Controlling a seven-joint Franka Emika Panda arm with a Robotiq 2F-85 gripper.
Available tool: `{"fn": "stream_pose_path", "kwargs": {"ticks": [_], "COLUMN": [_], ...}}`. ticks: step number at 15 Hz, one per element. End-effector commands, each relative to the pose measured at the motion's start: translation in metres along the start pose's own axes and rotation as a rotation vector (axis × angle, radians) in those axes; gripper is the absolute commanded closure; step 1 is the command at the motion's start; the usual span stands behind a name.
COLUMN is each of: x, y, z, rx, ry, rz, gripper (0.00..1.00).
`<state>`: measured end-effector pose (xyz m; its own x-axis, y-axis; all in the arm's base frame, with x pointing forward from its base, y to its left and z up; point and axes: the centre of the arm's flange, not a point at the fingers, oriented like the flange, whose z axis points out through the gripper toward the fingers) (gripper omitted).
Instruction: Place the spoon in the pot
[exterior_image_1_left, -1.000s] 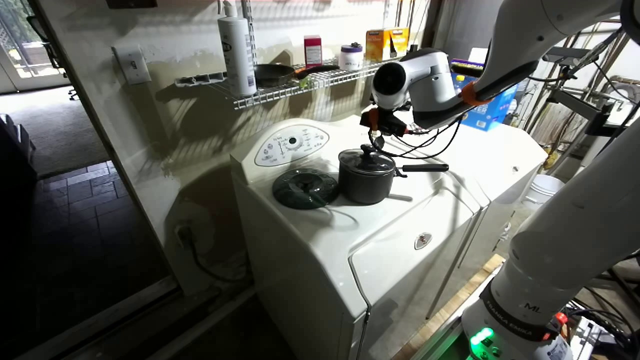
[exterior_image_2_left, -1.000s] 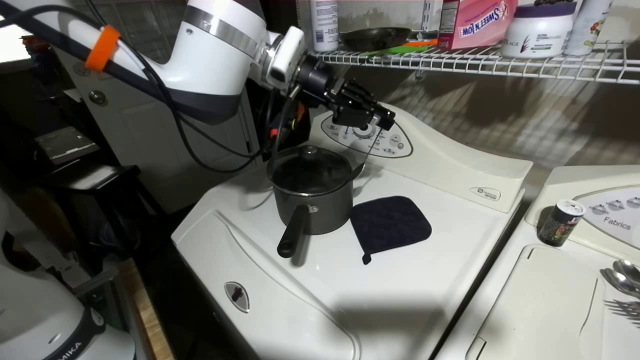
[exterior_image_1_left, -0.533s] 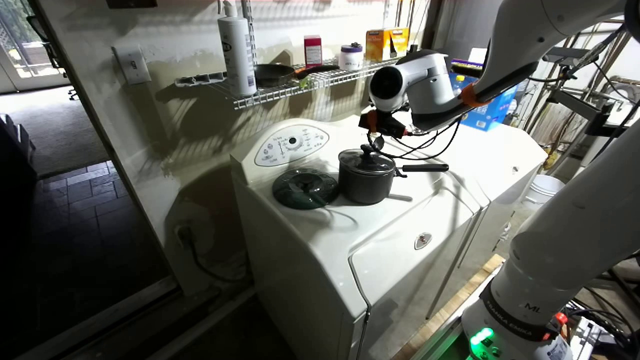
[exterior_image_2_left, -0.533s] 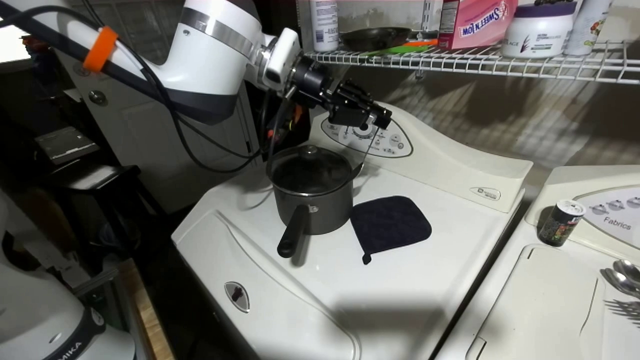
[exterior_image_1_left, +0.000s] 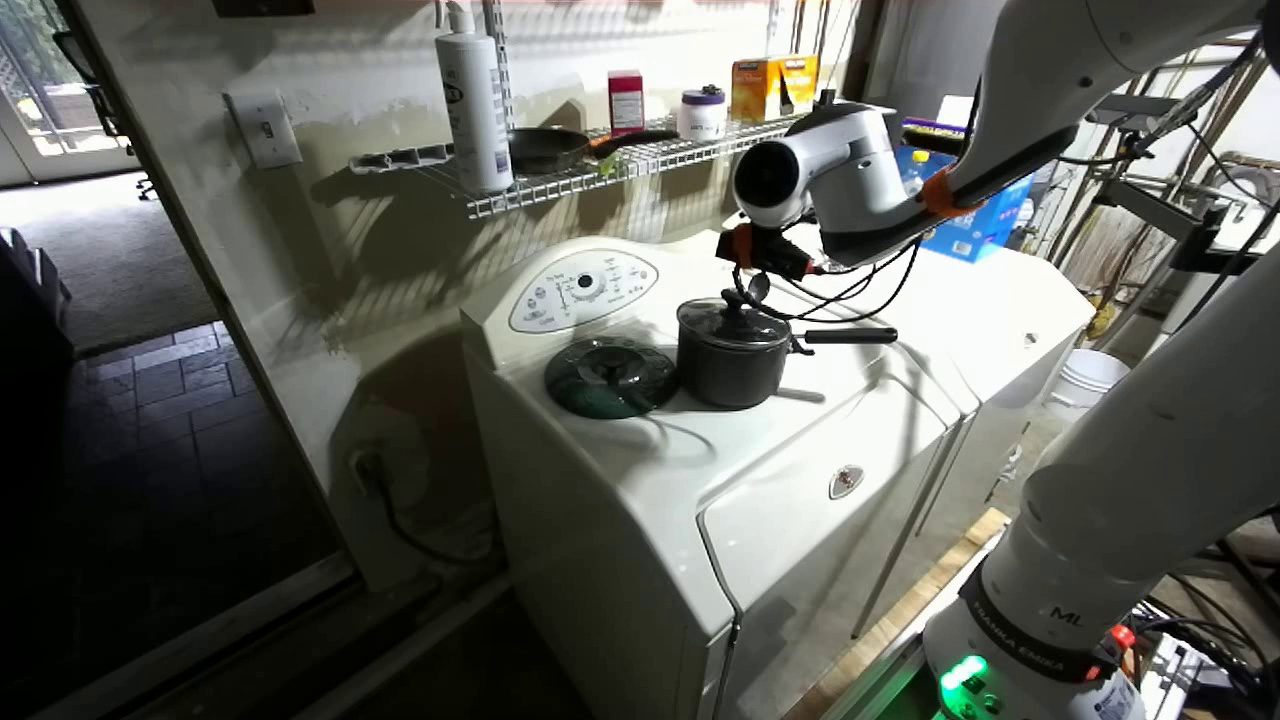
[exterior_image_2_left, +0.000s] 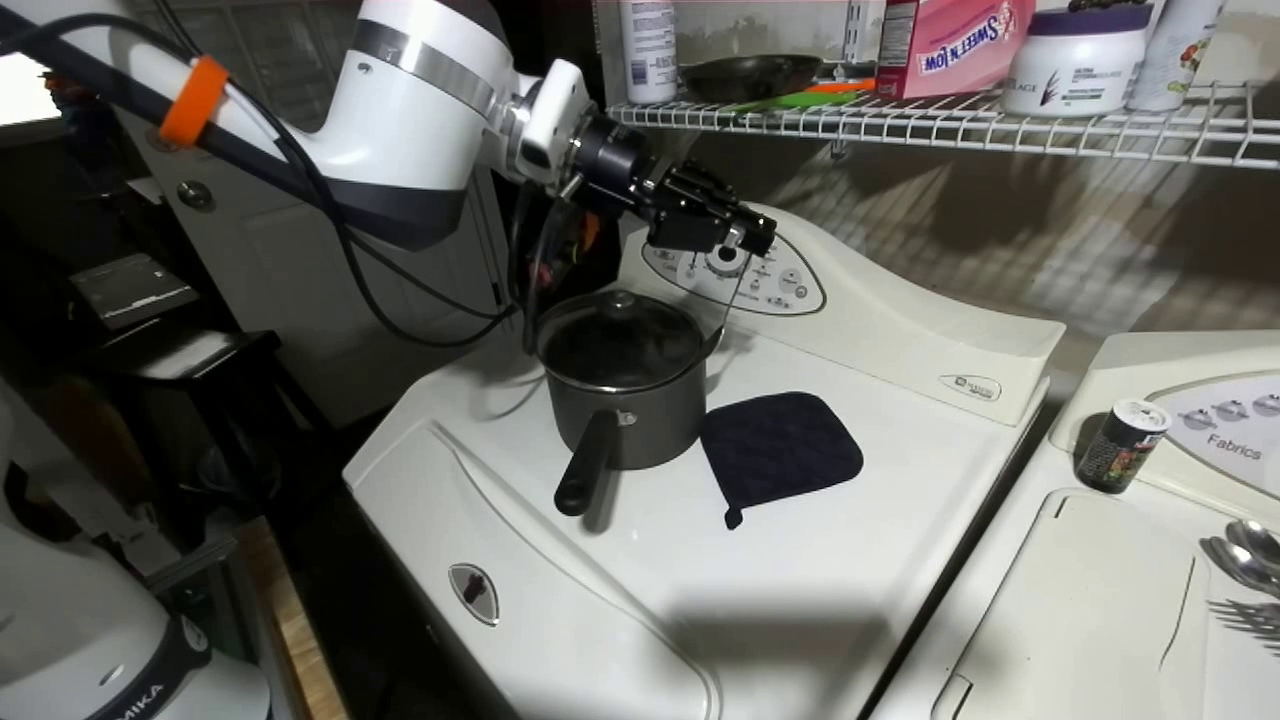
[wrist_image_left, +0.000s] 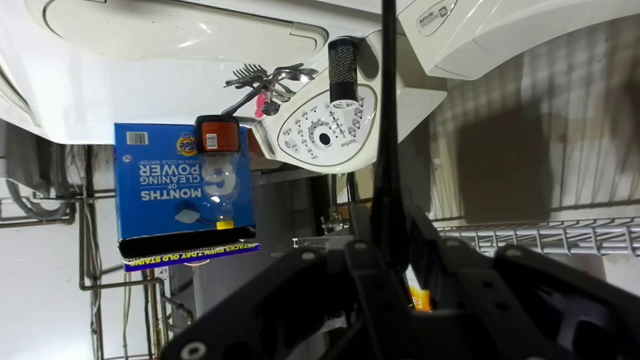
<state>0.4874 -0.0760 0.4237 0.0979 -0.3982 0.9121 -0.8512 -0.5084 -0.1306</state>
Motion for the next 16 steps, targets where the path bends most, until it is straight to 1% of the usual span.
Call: {"fn": "stream_pose_path", "kwargs": {"ticks": [1, 16], "x": [-0.005, -0.017], "y": [0.006, -0.005], "z": [-0.011, -0.023], "rx": [0.008, -0.021], "ry": [0.036, 0.093], "rz": [0.014, -0.017], "gripper": [0.95, 0.95]}}
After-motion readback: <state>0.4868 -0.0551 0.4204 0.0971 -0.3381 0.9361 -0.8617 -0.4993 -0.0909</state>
